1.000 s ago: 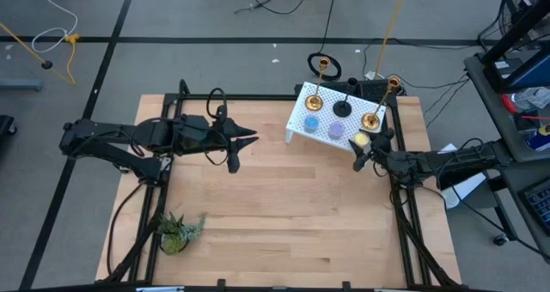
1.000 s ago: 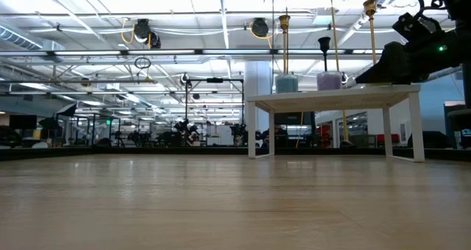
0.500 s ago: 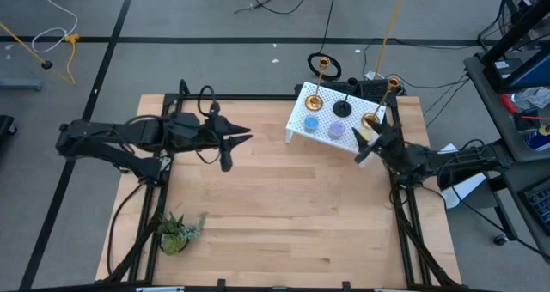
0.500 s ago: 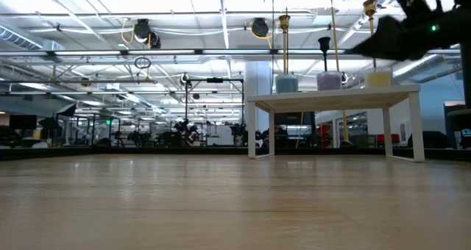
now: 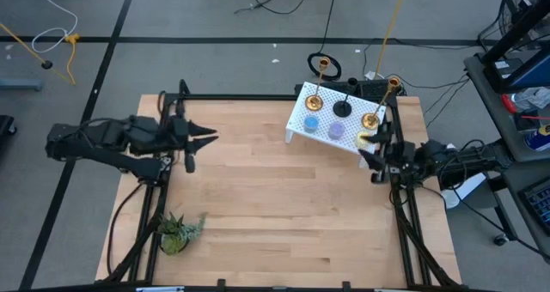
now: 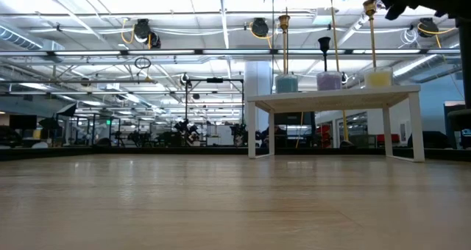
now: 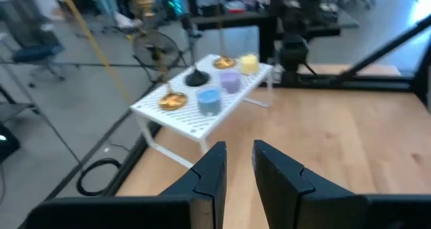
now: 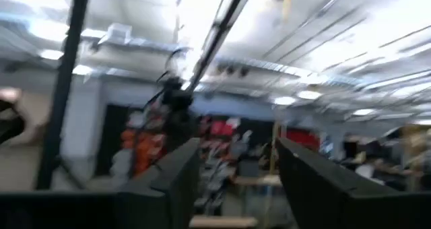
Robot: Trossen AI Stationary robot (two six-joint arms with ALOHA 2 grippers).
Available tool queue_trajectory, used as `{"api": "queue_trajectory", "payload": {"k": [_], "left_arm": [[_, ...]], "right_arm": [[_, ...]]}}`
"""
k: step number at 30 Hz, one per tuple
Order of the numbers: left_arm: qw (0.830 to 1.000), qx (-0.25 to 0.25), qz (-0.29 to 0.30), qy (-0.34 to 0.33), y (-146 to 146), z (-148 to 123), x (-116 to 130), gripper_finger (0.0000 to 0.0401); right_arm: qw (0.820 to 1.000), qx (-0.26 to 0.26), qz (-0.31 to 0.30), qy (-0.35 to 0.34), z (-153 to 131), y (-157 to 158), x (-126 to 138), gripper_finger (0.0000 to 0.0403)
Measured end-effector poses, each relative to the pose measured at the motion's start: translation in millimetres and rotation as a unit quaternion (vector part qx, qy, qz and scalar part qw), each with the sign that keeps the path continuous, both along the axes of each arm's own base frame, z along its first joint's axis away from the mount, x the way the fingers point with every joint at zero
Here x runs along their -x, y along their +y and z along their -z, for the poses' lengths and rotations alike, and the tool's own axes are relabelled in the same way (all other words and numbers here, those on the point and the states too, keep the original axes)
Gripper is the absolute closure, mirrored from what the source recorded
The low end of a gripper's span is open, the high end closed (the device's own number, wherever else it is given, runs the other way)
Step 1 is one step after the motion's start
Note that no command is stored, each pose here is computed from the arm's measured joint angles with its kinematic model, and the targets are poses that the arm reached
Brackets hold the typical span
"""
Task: Pick & Place candle stick holders
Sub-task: Return to Home Position
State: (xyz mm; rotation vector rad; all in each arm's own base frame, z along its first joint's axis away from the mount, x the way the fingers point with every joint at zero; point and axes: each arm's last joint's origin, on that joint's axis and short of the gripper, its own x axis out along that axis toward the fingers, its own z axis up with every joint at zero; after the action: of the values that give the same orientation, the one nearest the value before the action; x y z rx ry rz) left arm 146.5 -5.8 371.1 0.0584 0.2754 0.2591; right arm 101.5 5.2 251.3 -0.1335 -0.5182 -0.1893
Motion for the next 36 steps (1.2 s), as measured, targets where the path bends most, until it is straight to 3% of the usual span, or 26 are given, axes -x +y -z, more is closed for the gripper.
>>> {"api": "queue_trajectory", "payload": {"k": [9,12,21,25,36], "left_arm": [[0.997,0.005,-0.009,-0.071,3.6,53.9,31.7,0.0320],[0.997,0.004,-0.001,-0.077,3.8,67.3,36.7,0.0320],[0.995,-0.034,0.030,-0.092,3.0,114.9,40.6,0.0320],[0.991,-0.040,0.081,-0.099,0.5,132.1,43.4,0.0320],[0.983,-0.048,0.139,-0.110,-1.9,153.4,50.5,0.0320]], "right_arm": [[0.989,0.015,-0.068,0.129,23.6,4.8,-10.3,0.0370],[0.982,0.010,-0.103,0.158,29.5,6.7,-11.7,0.0397],[0.957,-0.046,-0.186,0.218,41.3,10.6,-13.0,0.0393],[0.945,-0.064,-0.213,0.241,45.6,12.0,-13.1,0.0389],[0.936,-0.064,-0.207,0.276,52.6,11.9,-13.1,0.0302]]}}
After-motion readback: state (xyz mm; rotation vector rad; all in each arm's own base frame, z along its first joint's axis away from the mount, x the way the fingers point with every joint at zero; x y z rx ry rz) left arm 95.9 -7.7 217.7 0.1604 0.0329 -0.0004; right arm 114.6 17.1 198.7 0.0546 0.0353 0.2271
